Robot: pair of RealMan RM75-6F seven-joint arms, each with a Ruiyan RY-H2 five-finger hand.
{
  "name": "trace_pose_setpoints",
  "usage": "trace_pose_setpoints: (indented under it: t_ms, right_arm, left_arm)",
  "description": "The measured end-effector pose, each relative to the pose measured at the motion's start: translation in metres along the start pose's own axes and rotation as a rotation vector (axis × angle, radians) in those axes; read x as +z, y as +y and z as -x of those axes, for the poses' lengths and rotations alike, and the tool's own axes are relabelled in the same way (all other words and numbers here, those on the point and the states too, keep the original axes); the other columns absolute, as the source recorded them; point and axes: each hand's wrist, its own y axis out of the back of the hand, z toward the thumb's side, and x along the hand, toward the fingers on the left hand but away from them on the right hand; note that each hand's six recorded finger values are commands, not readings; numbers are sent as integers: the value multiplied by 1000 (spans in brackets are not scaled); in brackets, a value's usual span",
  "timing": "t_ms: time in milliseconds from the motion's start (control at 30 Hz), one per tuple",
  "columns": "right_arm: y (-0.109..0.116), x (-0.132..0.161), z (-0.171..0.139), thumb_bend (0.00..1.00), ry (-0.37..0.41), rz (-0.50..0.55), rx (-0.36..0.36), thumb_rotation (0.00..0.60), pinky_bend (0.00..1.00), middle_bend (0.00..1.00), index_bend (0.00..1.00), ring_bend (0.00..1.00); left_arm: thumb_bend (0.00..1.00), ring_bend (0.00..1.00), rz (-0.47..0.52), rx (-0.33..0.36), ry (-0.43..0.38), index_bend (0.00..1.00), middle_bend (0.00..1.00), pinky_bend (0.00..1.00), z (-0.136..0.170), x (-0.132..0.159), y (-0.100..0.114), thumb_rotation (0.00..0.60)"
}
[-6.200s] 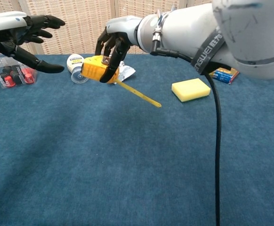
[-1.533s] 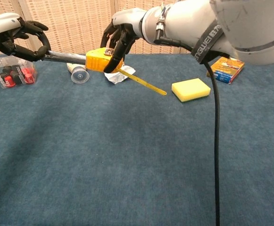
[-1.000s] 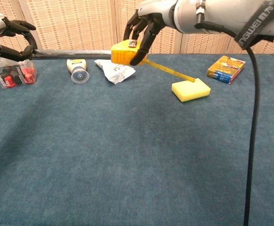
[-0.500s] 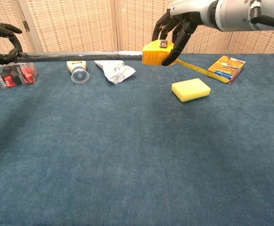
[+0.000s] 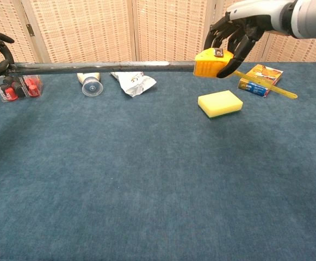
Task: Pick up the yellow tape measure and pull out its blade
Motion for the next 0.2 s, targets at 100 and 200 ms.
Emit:
trace_pose_setpoints:
  t_ms: [100, 200]
  right_arm:
    - [2, -8, -4, 182, -9, 7, -5, 600, 236, 550, 620, 517]
    - [2, -13, -7, 182, -9, 8, -4, 600, 236, 550, 620, 516]
  left_arm:
    - [611, 11, -1, 6, 2, 676, 140, 46, 0, -3, 1, 572]
    - [611, 11, 0, 11, -2, 677, 141, 46, -1, -3, 2, 569]
